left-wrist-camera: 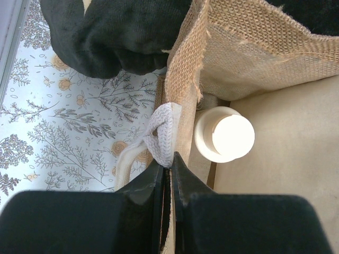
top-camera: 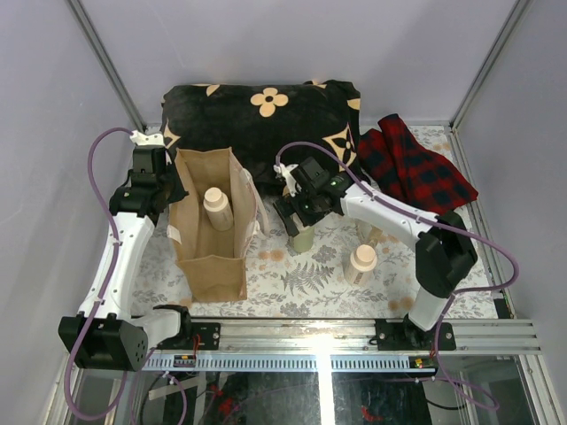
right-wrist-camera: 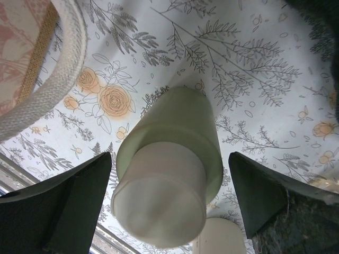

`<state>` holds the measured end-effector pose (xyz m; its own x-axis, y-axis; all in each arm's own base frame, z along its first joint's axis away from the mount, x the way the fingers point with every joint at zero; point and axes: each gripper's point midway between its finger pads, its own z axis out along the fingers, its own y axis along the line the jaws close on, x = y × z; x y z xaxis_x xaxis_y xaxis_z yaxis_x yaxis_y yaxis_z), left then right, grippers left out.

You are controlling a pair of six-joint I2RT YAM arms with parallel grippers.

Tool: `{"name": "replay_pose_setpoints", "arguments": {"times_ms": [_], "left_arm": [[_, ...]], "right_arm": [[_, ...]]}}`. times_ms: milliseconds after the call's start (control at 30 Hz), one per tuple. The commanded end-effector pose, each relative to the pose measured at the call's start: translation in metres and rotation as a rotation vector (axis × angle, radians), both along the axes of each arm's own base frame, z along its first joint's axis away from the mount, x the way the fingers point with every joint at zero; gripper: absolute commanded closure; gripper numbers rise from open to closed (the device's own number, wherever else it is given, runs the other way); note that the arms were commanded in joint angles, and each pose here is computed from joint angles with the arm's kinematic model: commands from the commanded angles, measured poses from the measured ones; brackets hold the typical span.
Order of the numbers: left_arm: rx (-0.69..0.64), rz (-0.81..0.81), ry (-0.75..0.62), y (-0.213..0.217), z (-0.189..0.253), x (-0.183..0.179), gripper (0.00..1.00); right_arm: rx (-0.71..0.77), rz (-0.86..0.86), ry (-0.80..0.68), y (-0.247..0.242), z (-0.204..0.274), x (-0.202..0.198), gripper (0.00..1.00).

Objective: Place the personal care products into the canvas bag

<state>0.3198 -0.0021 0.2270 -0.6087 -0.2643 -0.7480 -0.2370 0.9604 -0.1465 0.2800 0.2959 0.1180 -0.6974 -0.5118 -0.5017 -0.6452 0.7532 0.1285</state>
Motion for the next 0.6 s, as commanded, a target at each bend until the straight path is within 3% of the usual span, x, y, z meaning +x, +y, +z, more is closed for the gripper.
{"name": "replay_pose_setpoints", "arguments": {"times_ms": [0, 133, 167, 367, 567], "left_arm": [[0.004, -0.011, -0.039, 0.001, 0.008, 0.011, 1.0], [0.006, -0.009, -0.035, 0.002, 0.006, 0.01, 1.0], [0.007, -0.007, -0.035, 0.002, 0.007, 0.01, 1.0], [0.01, -0.003, -0.035, 0.003, 0.007, 0.01, 1.0], [0.008, -0.003, -0.036, 0.002, 0.007, 0.011, 1.0]], "right_arm": [[-0.001, 0.024, 0.03, 0.003, -0.012, -0.005, 0.01], [-0.009, 0.032, 0.033, 0.003, -0.019, -0.004, 0.01], [-0.009, 0.034, 0.031, 0.004, -0.02, -0.003, 0.06], [-0.006, 0.046, -0.001, 0.006, -0.009, 0.003, 0.58], [-0.018, 0.046, -0.021, 0.006, 0.002, 0.008, 0.81]]}}
